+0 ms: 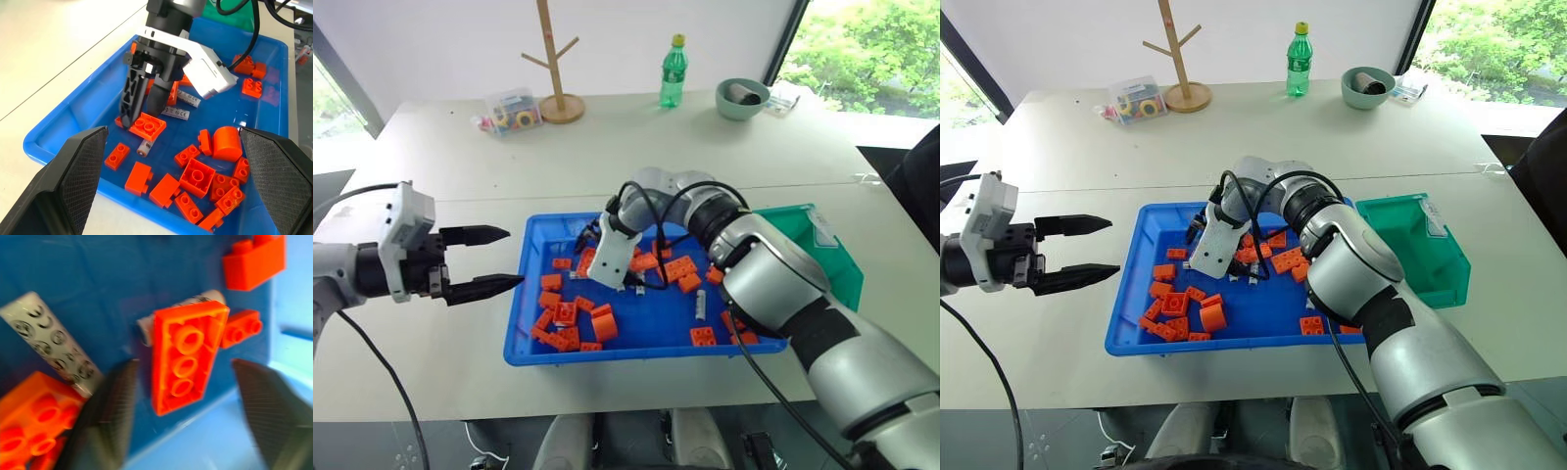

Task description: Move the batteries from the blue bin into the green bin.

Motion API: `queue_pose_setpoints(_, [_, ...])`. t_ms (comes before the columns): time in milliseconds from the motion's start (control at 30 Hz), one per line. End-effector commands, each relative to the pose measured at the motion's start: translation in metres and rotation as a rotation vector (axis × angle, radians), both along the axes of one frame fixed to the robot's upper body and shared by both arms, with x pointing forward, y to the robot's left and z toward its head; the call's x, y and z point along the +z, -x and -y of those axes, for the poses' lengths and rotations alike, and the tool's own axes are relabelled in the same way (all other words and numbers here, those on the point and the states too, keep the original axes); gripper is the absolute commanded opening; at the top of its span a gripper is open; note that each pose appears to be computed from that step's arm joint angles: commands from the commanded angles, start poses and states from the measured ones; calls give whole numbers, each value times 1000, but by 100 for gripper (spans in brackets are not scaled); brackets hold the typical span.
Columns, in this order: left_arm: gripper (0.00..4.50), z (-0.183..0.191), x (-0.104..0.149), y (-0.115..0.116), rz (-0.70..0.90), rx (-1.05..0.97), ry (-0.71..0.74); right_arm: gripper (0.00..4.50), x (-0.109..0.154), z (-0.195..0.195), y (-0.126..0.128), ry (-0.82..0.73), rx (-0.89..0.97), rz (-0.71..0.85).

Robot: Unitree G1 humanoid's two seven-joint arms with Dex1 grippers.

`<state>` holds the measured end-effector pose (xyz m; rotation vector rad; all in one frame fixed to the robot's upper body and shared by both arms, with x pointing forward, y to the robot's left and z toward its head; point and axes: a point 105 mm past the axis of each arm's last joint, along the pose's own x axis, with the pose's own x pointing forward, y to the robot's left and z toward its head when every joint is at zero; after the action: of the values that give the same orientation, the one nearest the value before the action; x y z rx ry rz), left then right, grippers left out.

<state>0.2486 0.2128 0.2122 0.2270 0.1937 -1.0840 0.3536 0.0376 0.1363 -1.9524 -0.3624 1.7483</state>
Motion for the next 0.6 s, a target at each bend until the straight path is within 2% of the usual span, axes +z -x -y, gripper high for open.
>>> queue_pose_setpoints(33, [450,5,10,1,56,-20,2,109,-5,-5,5,5,28,-8])
queue_pose_setpoints(67, [450,5,11,1,57,-20,2,83,-5,-6,5,4,29,-9])
queue_pose_setpoints(300, [450,6,10,-3,65,-23,3,82,4,-2,2,-21,22,1])
queue_pose_setpoints(500, [450,6,12,-8,69,-33,1,82,43,3,-10,-124,-25,39])
queue_pose_setpoints(600, [450,7,12,-11,66,-50,-2,82,65,21,-16,-165,-70,32])
